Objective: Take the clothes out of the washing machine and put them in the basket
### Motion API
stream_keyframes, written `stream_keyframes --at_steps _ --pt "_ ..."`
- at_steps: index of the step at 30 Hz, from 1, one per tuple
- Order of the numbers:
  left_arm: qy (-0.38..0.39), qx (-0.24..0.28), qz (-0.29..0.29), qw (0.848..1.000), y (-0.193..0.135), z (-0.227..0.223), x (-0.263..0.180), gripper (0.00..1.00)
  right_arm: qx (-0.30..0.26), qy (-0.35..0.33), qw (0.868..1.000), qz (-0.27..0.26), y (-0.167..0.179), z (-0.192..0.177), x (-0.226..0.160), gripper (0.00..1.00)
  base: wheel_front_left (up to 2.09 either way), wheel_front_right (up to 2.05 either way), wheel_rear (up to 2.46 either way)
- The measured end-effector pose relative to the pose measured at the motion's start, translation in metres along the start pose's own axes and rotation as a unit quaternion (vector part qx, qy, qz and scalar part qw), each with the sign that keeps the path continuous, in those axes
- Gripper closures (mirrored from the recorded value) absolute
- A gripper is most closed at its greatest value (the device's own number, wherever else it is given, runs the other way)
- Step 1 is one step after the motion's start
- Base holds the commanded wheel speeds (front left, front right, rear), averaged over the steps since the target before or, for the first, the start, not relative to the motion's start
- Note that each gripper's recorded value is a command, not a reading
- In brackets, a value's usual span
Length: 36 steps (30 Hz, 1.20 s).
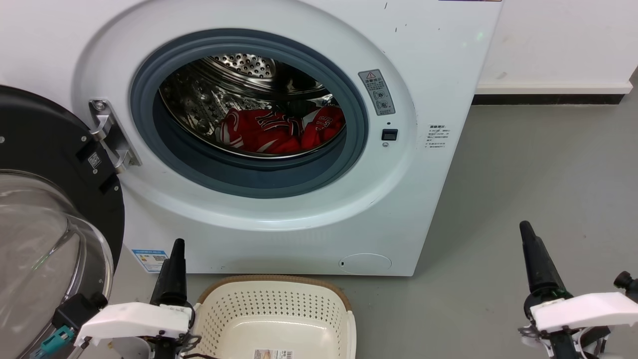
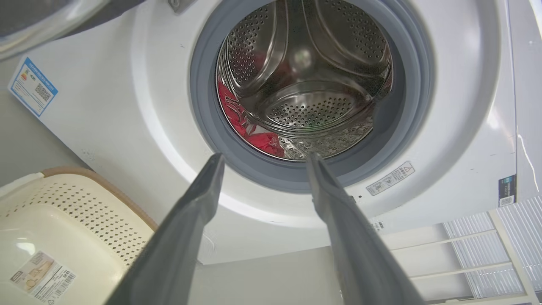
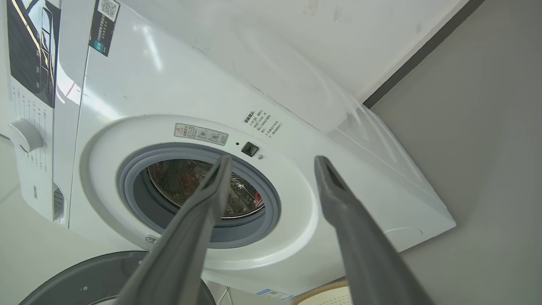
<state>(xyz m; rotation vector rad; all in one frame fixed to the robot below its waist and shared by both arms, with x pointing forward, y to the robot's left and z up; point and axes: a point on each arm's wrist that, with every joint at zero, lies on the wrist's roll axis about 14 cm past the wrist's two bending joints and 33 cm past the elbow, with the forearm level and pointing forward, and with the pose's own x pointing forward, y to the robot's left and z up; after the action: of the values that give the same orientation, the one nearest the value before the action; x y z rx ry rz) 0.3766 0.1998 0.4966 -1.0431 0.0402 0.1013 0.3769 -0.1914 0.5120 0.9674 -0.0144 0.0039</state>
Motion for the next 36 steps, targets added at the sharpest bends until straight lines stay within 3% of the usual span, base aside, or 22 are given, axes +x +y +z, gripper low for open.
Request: stream_keyframes --at_steps 17,36 --pt "-0.02 0.143 0.001 0.99 -0.005 0.001 -0.003 0.0 -0.161 -0.001 0.987 0.019 0.009 -0.005 -0.006 0.0 0.0 0.0 0.0" --pt "-0.041 0.266 -0.008 0.963 -0.013 0.0 -0.008 0.0 -0.276 -0.022 0.96 0.039 0.019 0.001 -0.011 0.0 0.0 0.0 0.0"
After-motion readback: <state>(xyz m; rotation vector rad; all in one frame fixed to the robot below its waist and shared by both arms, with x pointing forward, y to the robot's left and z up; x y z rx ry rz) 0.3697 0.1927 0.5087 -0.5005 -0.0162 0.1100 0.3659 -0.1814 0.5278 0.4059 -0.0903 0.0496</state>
